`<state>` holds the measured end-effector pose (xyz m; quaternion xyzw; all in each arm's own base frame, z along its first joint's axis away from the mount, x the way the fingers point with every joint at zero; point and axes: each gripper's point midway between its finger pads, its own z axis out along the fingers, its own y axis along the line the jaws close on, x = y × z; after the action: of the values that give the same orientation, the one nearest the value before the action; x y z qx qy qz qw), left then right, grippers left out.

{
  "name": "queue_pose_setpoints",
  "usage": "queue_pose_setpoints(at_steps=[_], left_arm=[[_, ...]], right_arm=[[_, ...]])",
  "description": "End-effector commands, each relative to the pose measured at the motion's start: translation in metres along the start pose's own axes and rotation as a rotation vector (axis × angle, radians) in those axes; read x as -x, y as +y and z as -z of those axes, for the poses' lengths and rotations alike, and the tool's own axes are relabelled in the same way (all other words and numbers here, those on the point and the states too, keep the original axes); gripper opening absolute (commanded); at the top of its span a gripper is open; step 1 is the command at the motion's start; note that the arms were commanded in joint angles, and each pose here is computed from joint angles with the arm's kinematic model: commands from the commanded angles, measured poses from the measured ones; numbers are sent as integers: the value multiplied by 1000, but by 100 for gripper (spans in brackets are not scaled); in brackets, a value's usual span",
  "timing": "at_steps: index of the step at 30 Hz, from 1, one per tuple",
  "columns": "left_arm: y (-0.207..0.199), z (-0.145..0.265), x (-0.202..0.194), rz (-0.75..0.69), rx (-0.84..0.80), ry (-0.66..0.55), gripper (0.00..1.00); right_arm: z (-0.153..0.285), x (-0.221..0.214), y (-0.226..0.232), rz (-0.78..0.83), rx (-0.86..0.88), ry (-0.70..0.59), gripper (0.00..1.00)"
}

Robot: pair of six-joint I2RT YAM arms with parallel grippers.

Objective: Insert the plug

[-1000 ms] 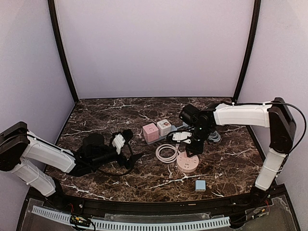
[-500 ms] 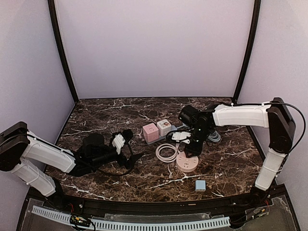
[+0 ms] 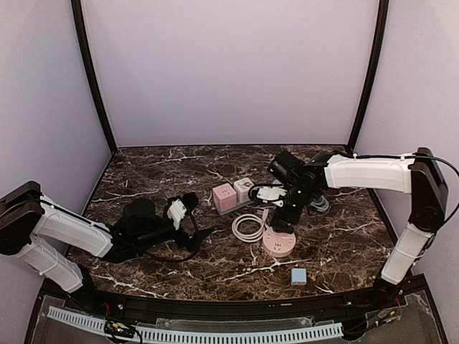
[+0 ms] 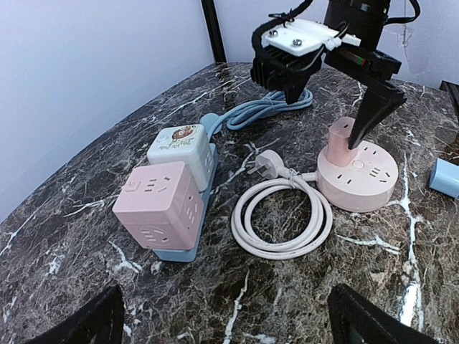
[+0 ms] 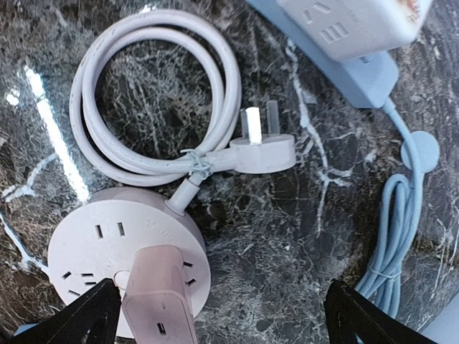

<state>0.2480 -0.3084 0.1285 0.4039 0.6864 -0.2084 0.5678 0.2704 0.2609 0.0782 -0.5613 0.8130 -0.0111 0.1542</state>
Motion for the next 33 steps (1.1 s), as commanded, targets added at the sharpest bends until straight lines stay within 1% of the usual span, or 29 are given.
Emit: queue_pose_setpoints(at_steps=[1, 5, 12, 17, 19, 22, 25, 27, 29, 30, 33], left_arm=[[-4, 2, 6, 7, -32, -20, 100], [-11, 0, 8, 17, -77, -23, 100], [-27, -12, 12, 35, -176, -6, 100], [-41, -19, 18, 58, -261, 8, 98], [-47, -21, 19, 61, -286, 17, 96], [-59, -26, 18, 50, -317, 40, 95], [-78, -31, 21, 16, -345, 57, 94], [-91, -34, 22, -14, -357, 73, 94], [-102, -39, 18, -35, -367, 100, 94], [-109, -40, 24, -44, -374, 94, 94], [-125, -44, 18, -54, -404, 128, 93]], right_arm=[[20, 12, -7, -62, -54, -88, 99], [28, 12, -11, -134, -81, -126, 99], [55, 12, -19, -255, -133, -228, 99], [72, 9, -27, -351, -178, -264, 99], [79, 7, -29, -393, -184, -254, 99], [88, 3, -36, -475, -214, -239, 99], [100, -1, -48, -572, -273, -245, 99], [105, -4, -49, -628, -274, -236, 99], [109, -10, -46, -699, -264, -216, 99], [110, -13, -43, -733, -247, -207, 99], [103, -21, -24, -800, -156, -180, 99]])
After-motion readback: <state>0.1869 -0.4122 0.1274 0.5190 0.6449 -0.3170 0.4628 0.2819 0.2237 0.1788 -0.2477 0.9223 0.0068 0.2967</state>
